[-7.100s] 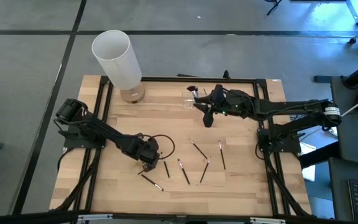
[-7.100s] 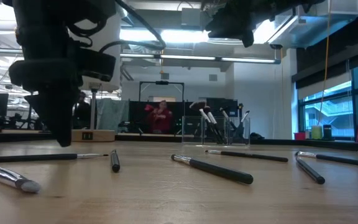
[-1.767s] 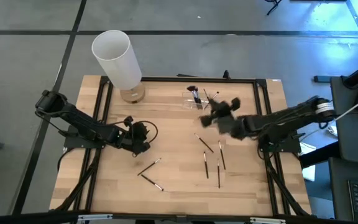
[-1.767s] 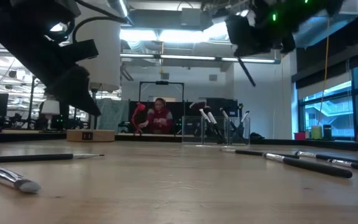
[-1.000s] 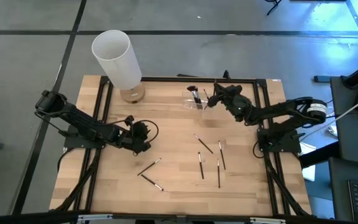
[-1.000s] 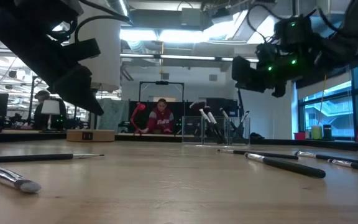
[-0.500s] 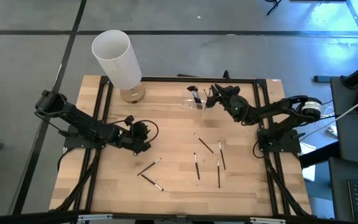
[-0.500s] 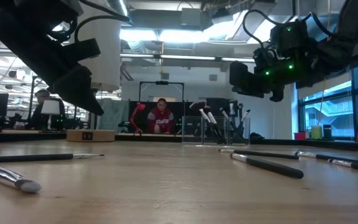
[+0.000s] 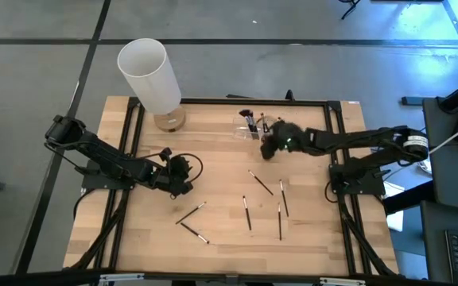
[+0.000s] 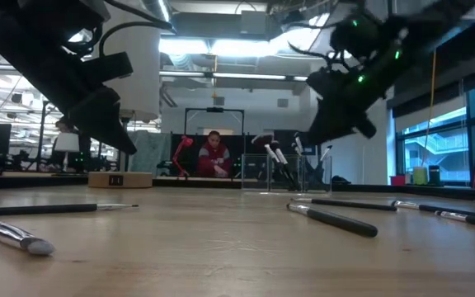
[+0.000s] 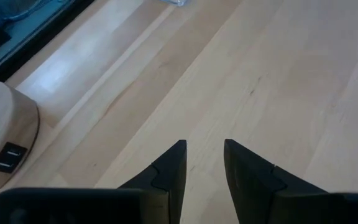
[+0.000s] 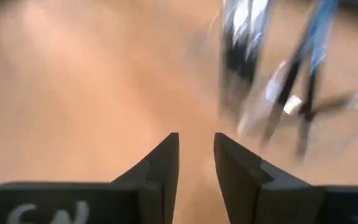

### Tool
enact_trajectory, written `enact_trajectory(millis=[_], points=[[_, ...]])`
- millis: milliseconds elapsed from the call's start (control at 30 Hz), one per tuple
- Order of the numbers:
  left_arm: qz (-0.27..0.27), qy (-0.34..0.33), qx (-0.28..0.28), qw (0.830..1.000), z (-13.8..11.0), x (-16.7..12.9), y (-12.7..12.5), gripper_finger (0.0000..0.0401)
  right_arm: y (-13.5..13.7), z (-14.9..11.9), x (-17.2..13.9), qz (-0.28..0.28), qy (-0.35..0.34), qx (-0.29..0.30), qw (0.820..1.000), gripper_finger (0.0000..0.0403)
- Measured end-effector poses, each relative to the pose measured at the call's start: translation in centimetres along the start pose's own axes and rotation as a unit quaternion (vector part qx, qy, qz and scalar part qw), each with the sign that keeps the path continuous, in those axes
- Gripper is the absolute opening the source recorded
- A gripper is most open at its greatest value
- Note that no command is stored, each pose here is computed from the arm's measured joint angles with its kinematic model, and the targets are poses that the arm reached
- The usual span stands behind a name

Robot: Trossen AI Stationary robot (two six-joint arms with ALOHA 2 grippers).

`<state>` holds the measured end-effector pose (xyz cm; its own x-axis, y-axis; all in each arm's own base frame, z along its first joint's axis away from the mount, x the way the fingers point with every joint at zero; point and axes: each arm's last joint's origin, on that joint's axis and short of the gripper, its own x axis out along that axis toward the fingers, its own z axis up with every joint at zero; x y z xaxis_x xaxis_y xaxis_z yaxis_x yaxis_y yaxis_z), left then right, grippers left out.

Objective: Put items in baskets/containers
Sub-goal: Put the black eyeshadow brush into the transparent organizer

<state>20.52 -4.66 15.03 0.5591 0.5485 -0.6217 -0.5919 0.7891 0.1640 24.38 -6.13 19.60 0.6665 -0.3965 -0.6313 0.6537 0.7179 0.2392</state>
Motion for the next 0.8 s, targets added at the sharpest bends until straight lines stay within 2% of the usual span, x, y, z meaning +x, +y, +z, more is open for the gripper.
enact_trajectory(millis=[133, 300, 533, 800], points=[[-0.005, 0.002, -0.005, 1.000, 0.0, 0.0, 0.0, 0.0102, 4.2, -0.2, -1.7, 0.004, 0.074, -0.021, 0.997, 0.0085], [-0.005, 0.001, -0.010, 1.000, 0.0, 0.0, -0.1, 0.0102, 10.4, -1.4, -2.2, 0.055, 0.101, 0.015, 0.993, 0.0069], [-0.013, 0.007, -0.011, 1.000, 0.0, 0.0, -0.1, 0.0102, 16.9, -4.9, 1.4, 0.031, 0.164, 0.055, 0.984, 0.0066], [-0.015, 0.010, 0.001, 1.000, 0.0, 0.0, -0.1, 0.0102, 21.1, -5.4, 4.1, 0.002, 0.264, 0.008, 0.964, 0.0066]])
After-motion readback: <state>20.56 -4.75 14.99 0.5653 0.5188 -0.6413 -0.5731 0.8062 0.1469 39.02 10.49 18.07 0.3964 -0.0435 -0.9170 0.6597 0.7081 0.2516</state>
